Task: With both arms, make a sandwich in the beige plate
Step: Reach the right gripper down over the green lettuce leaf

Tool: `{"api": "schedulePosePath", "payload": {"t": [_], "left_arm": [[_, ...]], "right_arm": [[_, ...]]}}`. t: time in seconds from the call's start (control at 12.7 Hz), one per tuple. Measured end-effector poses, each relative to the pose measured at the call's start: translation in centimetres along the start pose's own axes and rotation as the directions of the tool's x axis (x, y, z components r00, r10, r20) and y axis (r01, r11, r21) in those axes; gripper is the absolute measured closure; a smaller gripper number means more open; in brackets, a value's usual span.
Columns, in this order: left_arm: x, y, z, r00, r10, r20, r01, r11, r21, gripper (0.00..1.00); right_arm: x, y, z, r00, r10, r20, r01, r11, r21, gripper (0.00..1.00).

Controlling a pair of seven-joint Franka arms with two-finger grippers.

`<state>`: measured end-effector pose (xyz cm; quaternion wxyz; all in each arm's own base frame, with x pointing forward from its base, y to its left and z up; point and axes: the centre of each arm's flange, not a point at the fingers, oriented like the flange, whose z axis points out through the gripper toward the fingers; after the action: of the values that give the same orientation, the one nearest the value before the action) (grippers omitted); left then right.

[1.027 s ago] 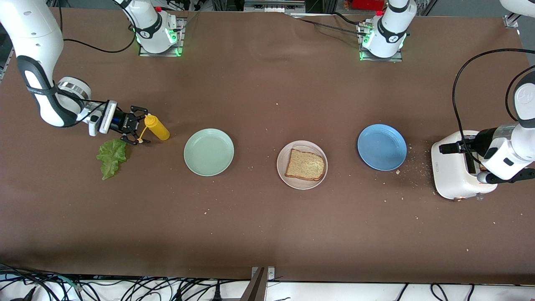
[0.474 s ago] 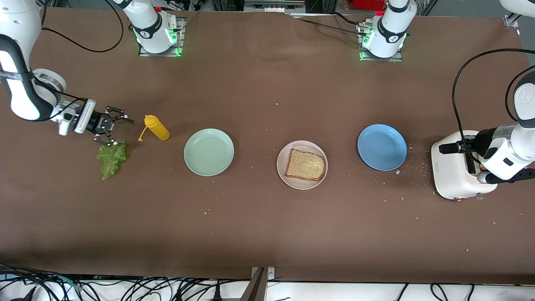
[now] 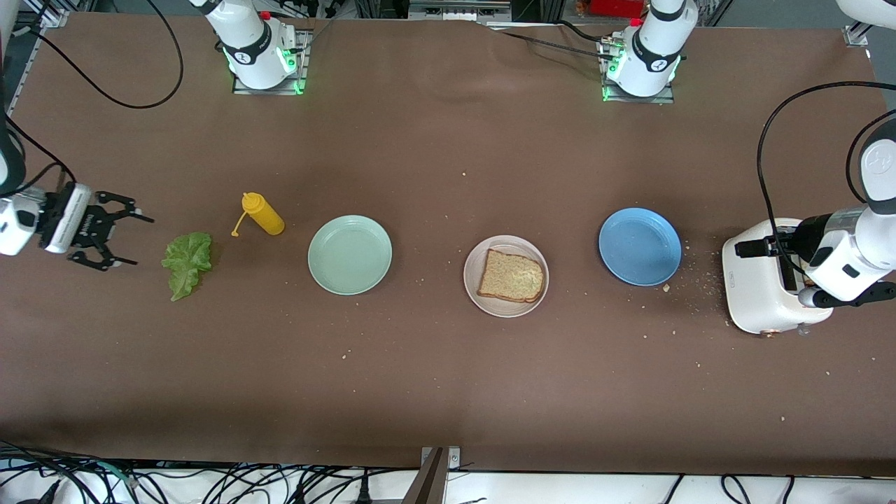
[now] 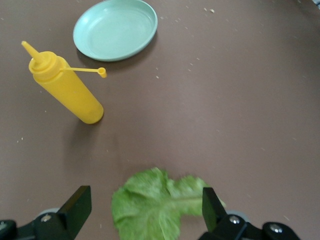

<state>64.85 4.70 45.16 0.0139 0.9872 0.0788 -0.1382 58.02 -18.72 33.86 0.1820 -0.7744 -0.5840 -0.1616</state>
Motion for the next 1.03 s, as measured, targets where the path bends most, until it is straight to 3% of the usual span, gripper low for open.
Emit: {"api": "schedulePosePath", "payload": {"t": [0.24, 0.39, 0.55, 0.87, 1.03], "left_arm": [[0.0, 0.0, 0.0, 1.0, 0.0, 0.0, 0.0, 1.0, 0.0, 0.0], [0.0, 0.0, 0.0, 1.0, 0.0, 0.001, 0.0, 1.0, 0.0, 0.0], [0.0, 0.0, 0.0, 1.0, 0.0, 0.001, 0.0, 1.0, 0.0, 0.0], [0.0, 0.0, 0.0, 1.0, 0.0, 0.001, 0.0, 1.0, 0.0, 0.0], [0.0, 0.0, 0.0, 1.0, 0.0, 0.001, 0.0, 1.0, 0.0, 0.0]], "right_arm": [[4.4, 1.5, -5.0, 0.981, 0.129, 0.146, -0.121, 0.991, -0.06, 0.01], [7.9, 1.8, -7.4, 0.944, 0.233, 0.234, -0.211, 0.971, -0.115, 0.01], [11.3, 1.8, -9.2, 0.886, 0.349, 0.305, -0.3, 0.933, -0.197, 0.01], [15.5, 1.3, -10.0, 0.71, 0.611, 0.349, -0.487, 0.785, -0.383, 0.01], [16.3, 0.9, -8.9, 0.592, 0.74, 0.321, -0.592, 0.669, -0.45, 0.02]]}}
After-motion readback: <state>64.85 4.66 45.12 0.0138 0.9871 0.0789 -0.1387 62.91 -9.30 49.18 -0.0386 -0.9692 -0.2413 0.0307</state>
